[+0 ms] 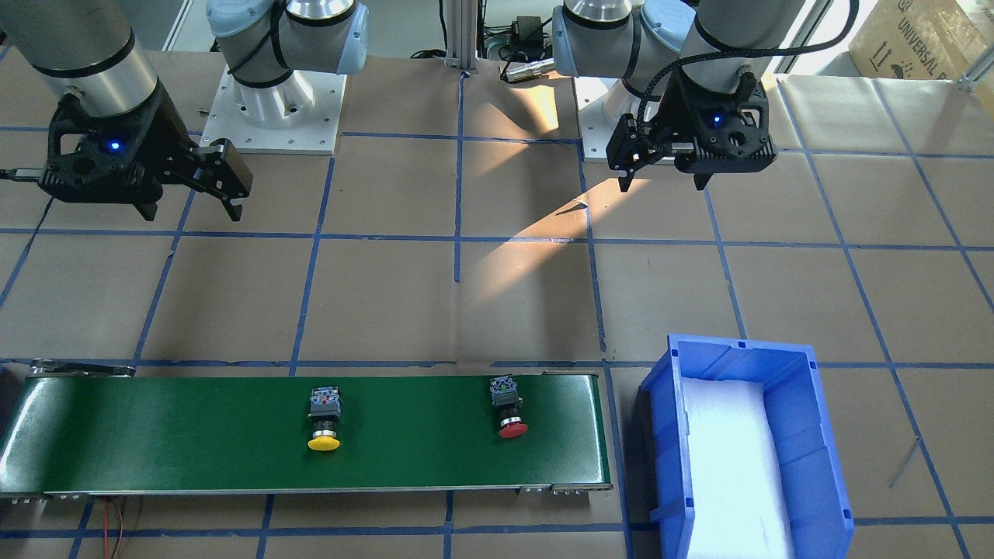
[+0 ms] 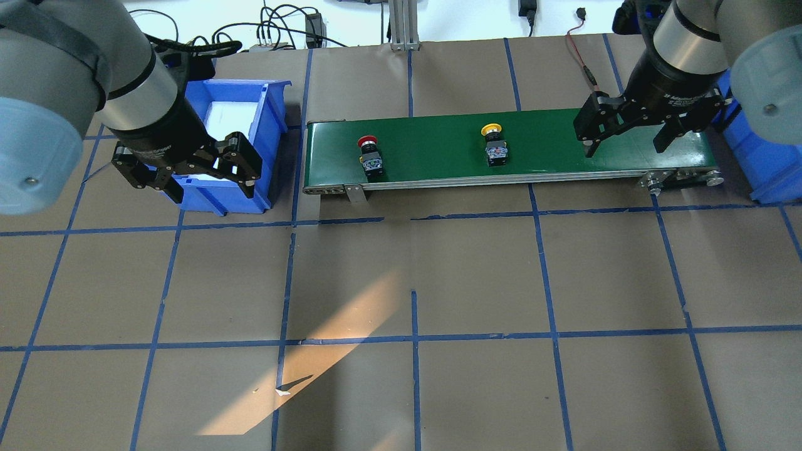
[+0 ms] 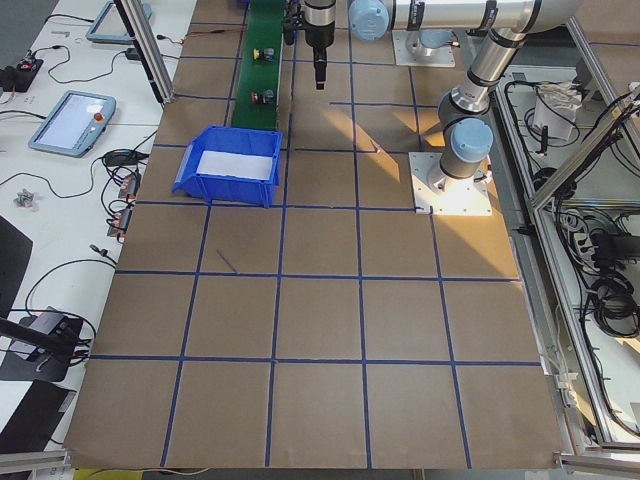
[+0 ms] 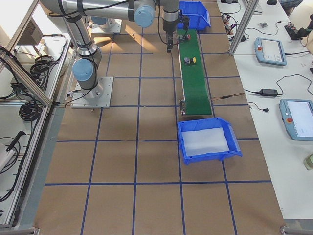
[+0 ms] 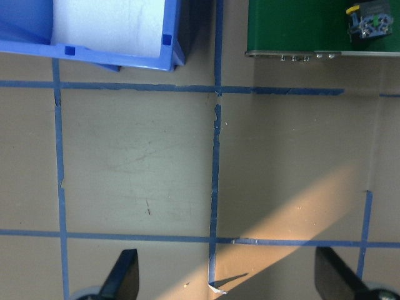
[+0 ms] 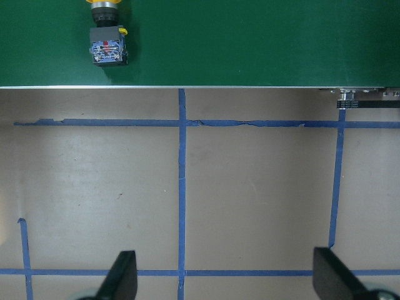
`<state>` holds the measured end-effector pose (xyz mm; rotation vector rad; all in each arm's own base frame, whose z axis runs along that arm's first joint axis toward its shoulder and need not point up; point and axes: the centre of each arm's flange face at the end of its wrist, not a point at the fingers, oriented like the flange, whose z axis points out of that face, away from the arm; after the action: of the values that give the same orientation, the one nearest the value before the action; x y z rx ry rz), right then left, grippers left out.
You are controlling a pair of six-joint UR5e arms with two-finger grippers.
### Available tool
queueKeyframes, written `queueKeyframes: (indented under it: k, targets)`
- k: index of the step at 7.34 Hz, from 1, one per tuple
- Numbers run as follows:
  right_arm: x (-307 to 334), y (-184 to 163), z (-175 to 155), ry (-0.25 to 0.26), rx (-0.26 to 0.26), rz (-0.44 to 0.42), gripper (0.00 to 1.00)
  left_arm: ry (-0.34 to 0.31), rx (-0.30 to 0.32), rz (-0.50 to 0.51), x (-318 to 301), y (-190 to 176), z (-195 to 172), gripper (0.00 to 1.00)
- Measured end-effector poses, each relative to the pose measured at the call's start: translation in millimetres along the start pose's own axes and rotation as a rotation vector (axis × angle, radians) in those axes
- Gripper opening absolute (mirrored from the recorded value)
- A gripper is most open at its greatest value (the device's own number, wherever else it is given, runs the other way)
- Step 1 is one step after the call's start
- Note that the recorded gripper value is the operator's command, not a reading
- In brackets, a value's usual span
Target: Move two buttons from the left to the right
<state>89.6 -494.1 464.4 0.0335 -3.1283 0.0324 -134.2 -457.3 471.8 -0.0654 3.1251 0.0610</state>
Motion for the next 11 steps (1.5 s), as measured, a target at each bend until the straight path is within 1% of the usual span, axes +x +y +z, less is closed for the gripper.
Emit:
queueKeyframes:
  k: [3,5,7,9,10,11]
  targets:
    - [0,-1,-3,0.000,0.006,0.000,1.00,0.009,-0.013,-0.001,5,-8,6,1.00]
    - [0,0,-2,0.000,0.004,0.000,1.00,0.010,-0.010,-0.004,5,-10,5,1.00]
    - [0,0,-2,0.000,0.003,0.000,1.00,0.002,0.018,0.002,3,-20,-5,1.00]
    - [0,1,0,0.000,0.000,0.001,1.00,-0.005,0.074,-0.004,-1,-35,-26,1.00]
    - [0,1,0,0.000,-0.001,0.001,1.00,-0.014,0.074,-0.007,-3,-32,-28,1.00]
    - [0,1,1,0.000,-0.003,0.001,1.00,-0.038,0.059,-0.009,-6,-23,-24,1.00]
